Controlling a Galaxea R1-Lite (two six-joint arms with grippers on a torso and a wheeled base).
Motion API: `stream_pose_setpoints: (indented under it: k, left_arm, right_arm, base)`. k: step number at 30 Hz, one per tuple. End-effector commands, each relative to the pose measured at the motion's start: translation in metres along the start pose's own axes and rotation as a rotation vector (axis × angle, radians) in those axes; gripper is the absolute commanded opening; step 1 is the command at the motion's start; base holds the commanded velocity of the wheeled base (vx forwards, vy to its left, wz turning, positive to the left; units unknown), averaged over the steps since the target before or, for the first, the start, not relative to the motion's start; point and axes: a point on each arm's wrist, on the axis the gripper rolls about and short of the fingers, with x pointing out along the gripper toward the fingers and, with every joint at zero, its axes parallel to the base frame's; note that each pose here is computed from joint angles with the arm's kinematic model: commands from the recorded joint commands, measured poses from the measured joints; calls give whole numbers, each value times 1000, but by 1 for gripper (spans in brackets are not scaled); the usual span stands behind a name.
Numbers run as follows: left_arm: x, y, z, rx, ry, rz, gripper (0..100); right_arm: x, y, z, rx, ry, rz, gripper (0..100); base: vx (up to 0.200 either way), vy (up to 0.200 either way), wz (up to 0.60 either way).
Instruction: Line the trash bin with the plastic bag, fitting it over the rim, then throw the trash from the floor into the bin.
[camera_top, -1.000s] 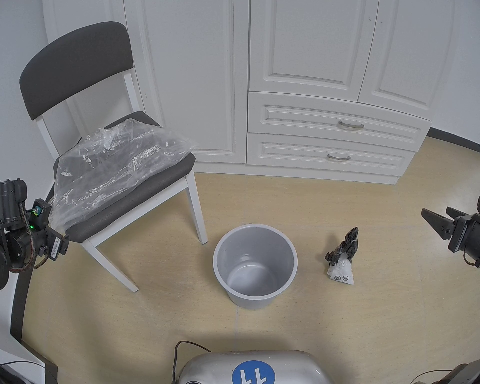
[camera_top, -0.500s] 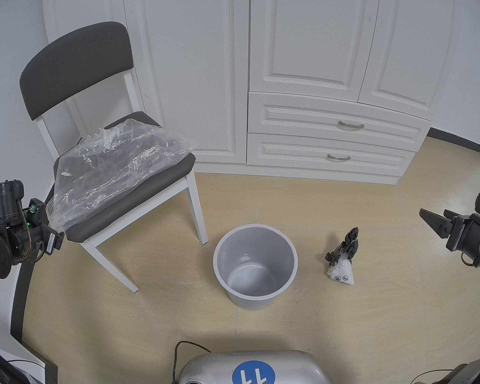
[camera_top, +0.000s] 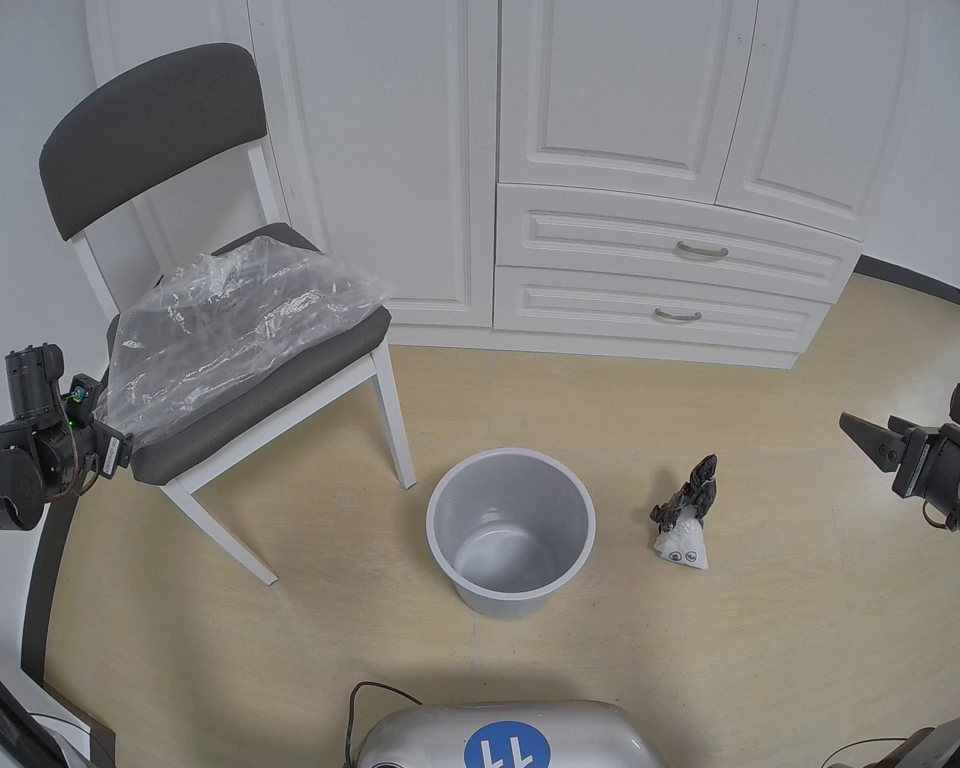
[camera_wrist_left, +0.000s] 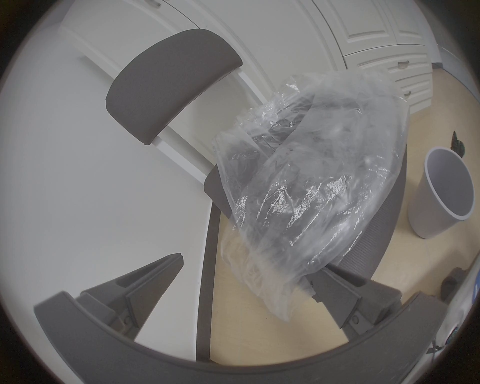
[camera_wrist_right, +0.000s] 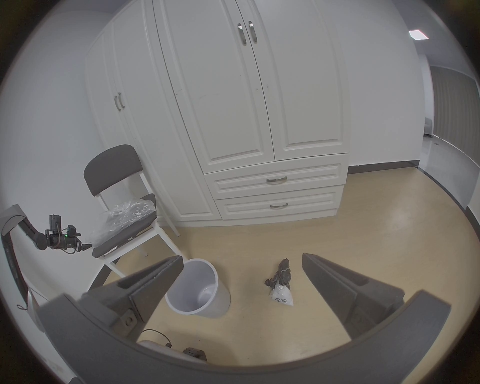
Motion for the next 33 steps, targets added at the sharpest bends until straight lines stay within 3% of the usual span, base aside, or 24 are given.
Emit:
stream_pose_setpoints:
  k: [1,5,8,13,21,33]
  left_arm:
    - [2,1,0,-9,2,1,100]
    - [-1,9,-5,-27,-2,38,100]
    - [-13,12,-12,-67,-70,96,100]
    - [-21,5,-25,-137,-182,159,100]
    - [2,-12,-40,-219,-324,217,100]
    - [0,-13,-38,-284,-343,189,100]
  right_arm:
    - [0,0,1,-2,-13,0,100]
    - [0,0,2,-4,-27,-1,100]
    - [0,-1,4,-4,-34,-7,100]
    - [1,-2,4,9,-42,-9,100]
    - [1,-2,5,29,-53,-5,100]
    - [2,-2,5,29,-53,-5,100]
  base:
    - [0,0,0]
    - [0,0,0]
    - [0,0,0]
    - [0,0,0]
    - [0,0,0]
    - [0,0,0]
